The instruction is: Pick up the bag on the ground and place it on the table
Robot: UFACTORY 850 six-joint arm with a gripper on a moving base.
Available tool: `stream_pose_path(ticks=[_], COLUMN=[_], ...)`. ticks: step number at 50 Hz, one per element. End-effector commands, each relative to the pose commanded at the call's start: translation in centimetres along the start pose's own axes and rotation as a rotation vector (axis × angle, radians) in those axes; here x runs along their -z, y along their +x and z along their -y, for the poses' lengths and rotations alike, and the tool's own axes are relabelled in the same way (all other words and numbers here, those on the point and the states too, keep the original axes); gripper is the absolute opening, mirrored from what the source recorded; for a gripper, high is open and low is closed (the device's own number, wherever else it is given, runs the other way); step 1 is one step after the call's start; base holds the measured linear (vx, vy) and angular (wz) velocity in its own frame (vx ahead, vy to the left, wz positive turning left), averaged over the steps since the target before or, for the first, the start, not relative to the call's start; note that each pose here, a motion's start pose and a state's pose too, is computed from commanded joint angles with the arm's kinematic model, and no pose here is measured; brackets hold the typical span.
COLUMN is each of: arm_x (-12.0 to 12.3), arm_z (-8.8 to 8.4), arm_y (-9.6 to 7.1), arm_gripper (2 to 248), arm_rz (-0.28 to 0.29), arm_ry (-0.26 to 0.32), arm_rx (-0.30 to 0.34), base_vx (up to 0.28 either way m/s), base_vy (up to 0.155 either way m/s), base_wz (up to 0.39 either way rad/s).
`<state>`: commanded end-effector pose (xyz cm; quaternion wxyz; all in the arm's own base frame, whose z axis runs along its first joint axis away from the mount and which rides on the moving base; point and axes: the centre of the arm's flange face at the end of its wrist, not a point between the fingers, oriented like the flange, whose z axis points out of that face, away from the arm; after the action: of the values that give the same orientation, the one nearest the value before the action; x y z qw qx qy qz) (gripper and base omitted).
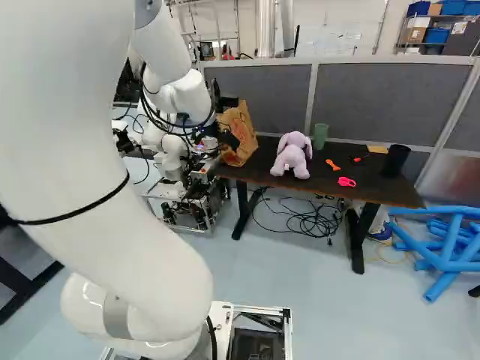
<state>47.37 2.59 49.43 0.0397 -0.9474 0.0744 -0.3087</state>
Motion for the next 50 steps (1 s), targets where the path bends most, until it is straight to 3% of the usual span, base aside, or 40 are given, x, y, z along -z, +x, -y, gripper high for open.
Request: stream_pose_path(ticks=[26,50], arm_x=[-0.3,0.0], arm_z=[-2.3,-4.0], arm_y=[-7.3,-13.2], arm_gripper=[247,247], arm_rz=[-0.204,-0.359], arm_ry=[0.029,0.036], arm_rx=[0.057,0.101], base_vx=[0.000,0.000], base_vy=[0.000,0.000], base_wz=[0.000,0.000])
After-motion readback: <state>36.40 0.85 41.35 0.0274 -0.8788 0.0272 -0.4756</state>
